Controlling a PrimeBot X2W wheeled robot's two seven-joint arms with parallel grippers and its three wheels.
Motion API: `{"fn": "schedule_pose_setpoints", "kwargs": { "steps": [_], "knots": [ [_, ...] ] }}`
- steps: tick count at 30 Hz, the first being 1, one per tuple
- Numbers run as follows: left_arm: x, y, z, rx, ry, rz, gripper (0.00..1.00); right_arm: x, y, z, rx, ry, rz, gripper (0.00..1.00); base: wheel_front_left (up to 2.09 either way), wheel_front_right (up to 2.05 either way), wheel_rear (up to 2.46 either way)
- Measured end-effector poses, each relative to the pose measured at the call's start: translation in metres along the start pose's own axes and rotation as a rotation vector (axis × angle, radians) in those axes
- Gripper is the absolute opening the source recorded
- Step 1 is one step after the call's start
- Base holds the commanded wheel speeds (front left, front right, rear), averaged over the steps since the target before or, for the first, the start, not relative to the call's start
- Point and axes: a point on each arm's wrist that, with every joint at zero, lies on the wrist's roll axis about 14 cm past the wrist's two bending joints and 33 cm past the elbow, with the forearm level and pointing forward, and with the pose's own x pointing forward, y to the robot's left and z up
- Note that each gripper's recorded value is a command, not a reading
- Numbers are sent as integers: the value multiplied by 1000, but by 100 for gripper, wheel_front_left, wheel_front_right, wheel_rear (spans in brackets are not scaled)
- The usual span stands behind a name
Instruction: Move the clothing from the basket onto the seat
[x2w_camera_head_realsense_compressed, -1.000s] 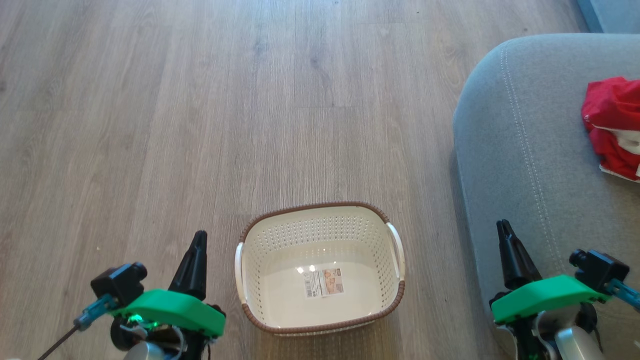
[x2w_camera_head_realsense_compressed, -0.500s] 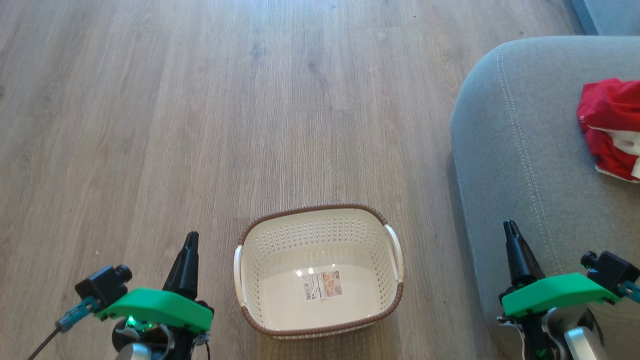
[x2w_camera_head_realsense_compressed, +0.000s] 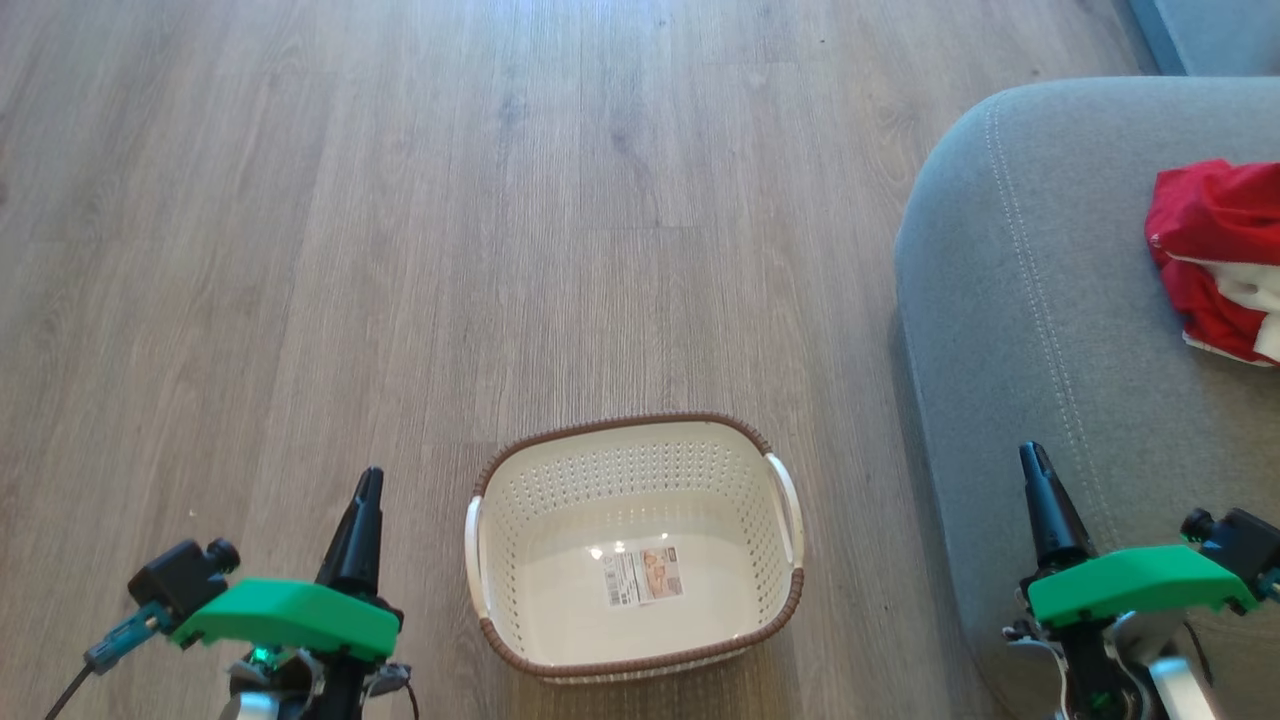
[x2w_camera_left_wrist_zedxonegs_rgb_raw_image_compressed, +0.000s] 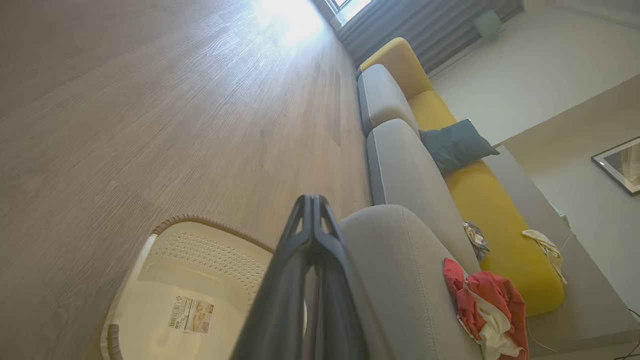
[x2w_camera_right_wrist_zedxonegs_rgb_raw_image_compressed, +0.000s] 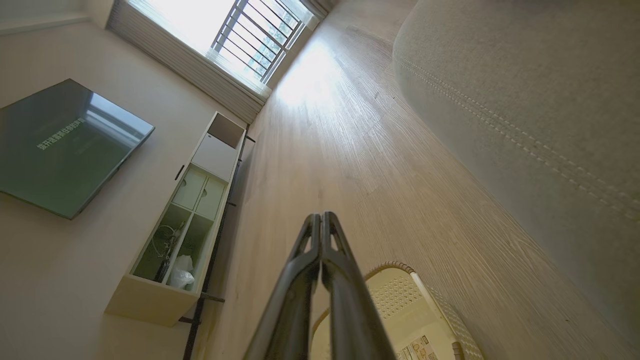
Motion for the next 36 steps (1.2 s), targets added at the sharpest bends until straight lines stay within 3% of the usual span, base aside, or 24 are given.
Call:
{"fn": "schedule_pose_setpoints", "kwargs": {
  "steps": [36],
  "knots": [
    [3, 0, 12, -379, 9, -17, 0, -5, -5, 16, 379, -35, -17, 0, 0, 0, 0]
  ]
}}
